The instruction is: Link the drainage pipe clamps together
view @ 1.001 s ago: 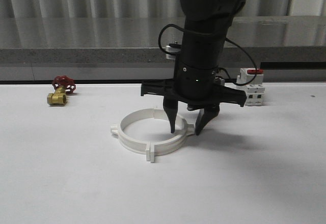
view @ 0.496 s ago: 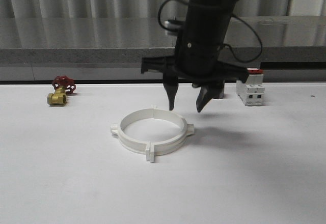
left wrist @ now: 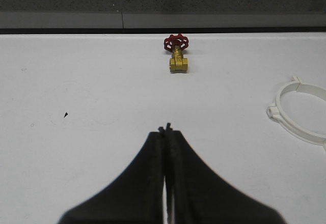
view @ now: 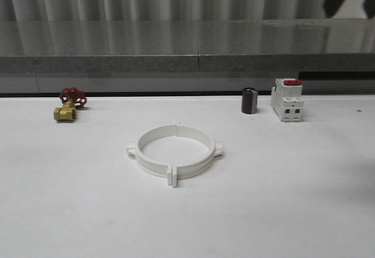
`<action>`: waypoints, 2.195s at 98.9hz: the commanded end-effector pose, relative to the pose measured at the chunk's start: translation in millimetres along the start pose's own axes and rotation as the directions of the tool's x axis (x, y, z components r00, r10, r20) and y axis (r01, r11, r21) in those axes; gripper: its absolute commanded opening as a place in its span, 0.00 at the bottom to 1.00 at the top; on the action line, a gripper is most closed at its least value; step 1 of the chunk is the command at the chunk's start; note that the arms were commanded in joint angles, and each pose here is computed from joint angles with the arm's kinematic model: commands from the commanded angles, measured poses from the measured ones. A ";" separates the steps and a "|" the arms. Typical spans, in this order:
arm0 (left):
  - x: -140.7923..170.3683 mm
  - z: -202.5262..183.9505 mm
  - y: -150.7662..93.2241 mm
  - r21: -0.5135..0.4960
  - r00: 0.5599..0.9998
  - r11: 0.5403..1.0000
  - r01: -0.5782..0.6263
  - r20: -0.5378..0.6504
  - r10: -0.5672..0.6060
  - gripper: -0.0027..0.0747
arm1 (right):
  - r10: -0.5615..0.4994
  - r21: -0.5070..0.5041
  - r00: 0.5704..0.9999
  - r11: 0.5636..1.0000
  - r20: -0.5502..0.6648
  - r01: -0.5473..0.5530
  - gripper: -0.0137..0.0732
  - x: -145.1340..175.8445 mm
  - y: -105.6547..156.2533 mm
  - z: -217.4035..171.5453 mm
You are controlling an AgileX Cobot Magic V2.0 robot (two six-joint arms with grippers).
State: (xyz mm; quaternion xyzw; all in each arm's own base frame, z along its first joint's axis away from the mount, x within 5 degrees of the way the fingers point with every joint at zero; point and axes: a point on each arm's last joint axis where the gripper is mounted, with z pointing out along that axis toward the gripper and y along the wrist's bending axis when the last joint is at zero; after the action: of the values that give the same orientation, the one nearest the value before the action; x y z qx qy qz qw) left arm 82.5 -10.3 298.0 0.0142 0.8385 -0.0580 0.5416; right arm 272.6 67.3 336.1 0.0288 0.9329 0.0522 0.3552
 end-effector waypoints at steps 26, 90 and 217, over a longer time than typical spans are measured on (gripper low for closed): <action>-13.5 -2.8 -0.2 -0.002 0.996 1.000 0.011 0.090 -0.011 0.01 | -0.002 0.012 0.986 1.000 0.165 0.000 0.63 78.1 -44.1 -72.6; -13.5 -2.8 -0.2 -0.002 0.996 1.000 0.011 0.090 -0.011 0.01 | 0.014 0.000 0.938 1.000 0.347 -0.015 0.02 167.9 -74.3 -128.2; -13.5 -2.8 -0.2 -0.002 0.996 1.000 0.011 0.090 -0.011 0.01 | -0.058 -0.002 0.759 0.997 0.649 0.078 0.02 205.9 -77.2 -112.4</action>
State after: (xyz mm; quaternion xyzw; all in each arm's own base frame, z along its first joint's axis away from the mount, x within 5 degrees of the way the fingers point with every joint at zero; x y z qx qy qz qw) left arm 82.5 -10.3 298.0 0.0142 0.8385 -0.0580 0.5416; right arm 41.6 -1.8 269.9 0.0295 0.8050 0.0424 0.5910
